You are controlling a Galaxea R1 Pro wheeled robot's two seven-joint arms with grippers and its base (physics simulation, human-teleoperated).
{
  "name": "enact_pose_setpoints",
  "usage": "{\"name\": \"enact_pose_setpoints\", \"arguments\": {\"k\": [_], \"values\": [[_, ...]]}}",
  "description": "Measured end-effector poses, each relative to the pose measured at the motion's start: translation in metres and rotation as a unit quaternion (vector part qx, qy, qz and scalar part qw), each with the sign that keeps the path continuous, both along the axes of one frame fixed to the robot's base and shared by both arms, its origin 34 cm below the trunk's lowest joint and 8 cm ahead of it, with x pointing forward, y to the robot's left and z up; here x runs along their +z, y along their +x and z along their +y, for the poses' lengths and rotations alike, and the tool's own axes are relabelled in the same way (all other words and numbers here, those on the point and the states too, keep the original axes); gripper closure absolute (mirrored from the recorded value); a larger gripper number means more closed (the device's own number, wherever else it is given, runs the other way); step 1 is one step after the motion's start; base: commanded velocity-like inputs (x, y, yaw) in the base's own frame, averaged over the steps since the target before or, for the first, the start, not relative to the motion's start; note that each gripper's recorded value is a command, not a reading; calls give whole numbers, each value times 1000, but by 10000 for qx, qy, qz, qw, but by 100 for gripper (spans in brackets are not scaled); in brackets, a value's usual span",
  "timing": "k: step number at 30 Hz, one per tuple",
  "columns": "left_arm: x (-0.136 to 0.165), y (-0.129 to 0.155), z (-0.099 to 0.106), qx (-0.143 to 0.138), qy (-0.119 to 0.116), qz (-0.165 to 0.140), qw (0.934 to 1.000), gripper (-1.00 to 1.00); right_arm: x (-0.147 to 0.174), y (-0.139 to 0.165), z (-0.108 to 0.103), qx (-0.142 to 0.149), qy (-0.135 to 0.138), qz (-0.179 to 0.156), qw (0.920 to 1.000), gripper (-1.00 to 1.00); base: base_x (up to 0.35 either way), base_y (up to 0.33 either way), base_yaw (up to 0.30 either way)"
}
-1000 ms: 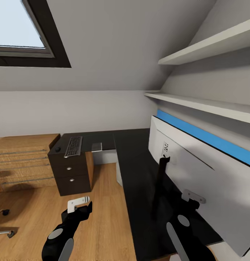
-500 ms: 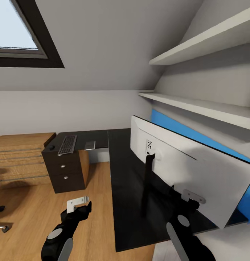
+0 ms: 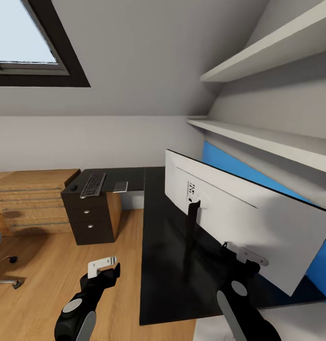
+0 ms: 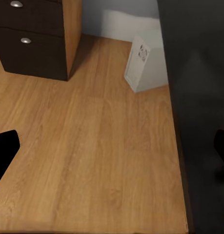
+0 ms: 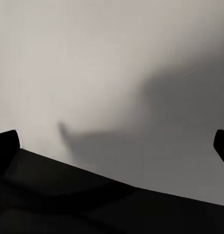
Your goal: In the bedroom, organize the workspace by keeping the computer under the desk, ensuring the monitor is on the desk, placing the keyboard on the desk next to the monitor, placing the mouse on the desk next to the keyboard, moving the folder from the swivel chair onto the desk next to the mouse, stacking the notebook on top of the folder with the pen on top of the notebook, and positioning the swivel chair next to the desk.
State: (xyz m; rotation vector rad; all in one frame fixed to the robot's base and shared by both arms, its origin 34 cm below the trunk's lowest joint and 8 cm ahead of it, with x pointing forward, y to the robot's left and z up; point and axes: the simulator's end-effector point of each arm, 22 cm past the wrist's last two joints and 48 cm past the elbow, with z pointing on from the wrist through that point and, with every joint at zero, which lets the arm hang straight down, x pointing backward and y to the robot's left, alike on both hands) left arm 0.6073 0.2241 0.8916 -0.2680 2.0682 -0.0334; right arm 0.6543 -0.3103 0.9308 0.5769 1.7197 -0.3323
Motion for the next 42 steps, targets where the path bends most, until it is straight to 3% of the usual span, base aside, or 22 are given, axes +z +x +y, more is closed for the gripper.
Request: {"name": "enact_pose_setpoints", "arguments": {"k": [11,20,22,24,38,42], "values": [[-6,0,-1,-8,3,59,10000,-100,-6,1,0,14,-1,51,10000,-100,0,-25,173],[-7,0,2,22,7,76,10000,-100,-6,2,3,50,5,49,10000,-100,-37,-256,32],[-7,0,2,23,7,76,10000,-100,-6,2,8,109,-3,48,9999,-100,-44,-268,1],[-7,0,3,27,10,82,10000,-100,-6,6,57,727,-182,55,9972,-100,-2,-31,0],[-7,0,2,10,13,74,10000,-100,-8,7,53,883,-359,80,9954,-100,0,-73,0],[-7,0,1,5,12,74,10000,-100,-8,13,53,1203,-470,56,9916,-100,0,-246,0]]}}
